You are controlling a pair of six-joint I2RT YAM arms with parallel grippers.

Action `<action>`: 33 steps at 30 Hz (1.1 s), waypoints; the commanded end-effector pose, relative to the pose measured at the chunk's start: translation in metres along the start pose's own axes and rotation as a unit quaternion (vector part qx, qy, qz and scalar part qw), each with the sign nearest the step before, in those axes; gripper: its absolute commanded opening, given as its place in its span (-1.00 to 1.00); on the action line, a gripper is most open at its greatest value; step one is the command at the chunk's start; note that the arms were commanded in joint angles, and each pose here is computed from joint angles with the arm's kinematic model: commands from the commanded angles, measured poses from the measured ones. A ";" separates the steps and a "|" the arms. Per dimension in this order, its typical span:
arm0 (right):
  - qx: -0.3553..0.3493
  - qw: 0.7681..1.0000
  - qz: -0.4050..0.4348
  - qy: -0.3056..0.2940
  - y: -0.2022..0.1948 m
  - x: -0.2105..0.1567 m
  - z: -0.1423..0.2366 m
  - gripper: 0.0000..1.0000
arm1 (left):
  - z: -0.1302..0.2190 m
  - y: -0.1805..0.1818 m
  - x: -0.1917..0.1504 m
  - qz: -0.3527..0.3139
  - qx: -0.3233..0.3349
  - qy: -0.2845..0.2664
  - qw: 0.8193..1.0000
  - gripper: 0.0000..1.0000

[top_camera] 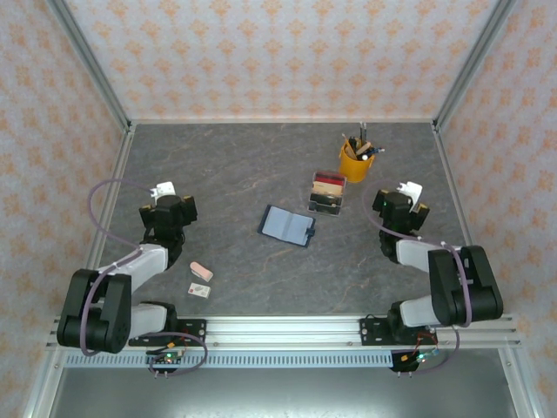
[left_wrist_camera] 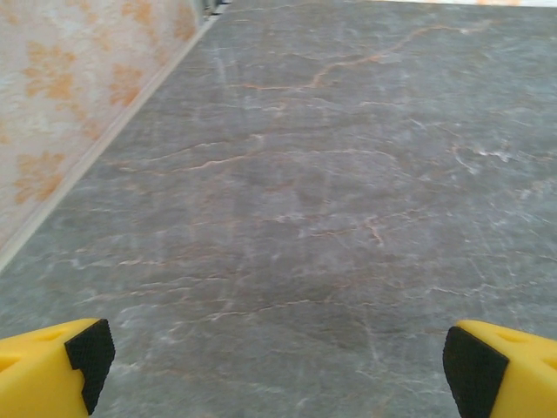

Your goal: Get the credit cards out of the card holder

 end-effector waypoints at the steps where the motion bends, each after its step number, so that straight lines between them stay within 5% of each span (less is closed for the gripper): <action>1: 0.067 0.997 0.000 -0.030 0.018 0.009 -0.001 1.00 | 0.001 -0.009 0.027 0.001 -0.034 -0.082 0.996 1.00; 10: 0.135 0.990 0.029 -0.018 0.033 -0.009 -0.003 1.00 | -0.015 -0.029 0.020 -0.006 -0.078 -0.089 0.993 1.00; 33: 0.087 0.996 0.000 0.007 0.021 -0.004 -0.018 1.00 | -0.031 -0.036 0.016 -0.020 -0.079 -0.058 0.995 1.00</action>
Point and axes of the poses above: each hand's point on the last joint's axis, 136 mm out from that joint toward the fingers, its own z axis back along the fingers, its own y axis along the line the jaws close on, x = y × z, the point moved 4 cm from there along z, back along the fingers, and after that the axes turned 9 degrees about -z, right-handed, at the moved point
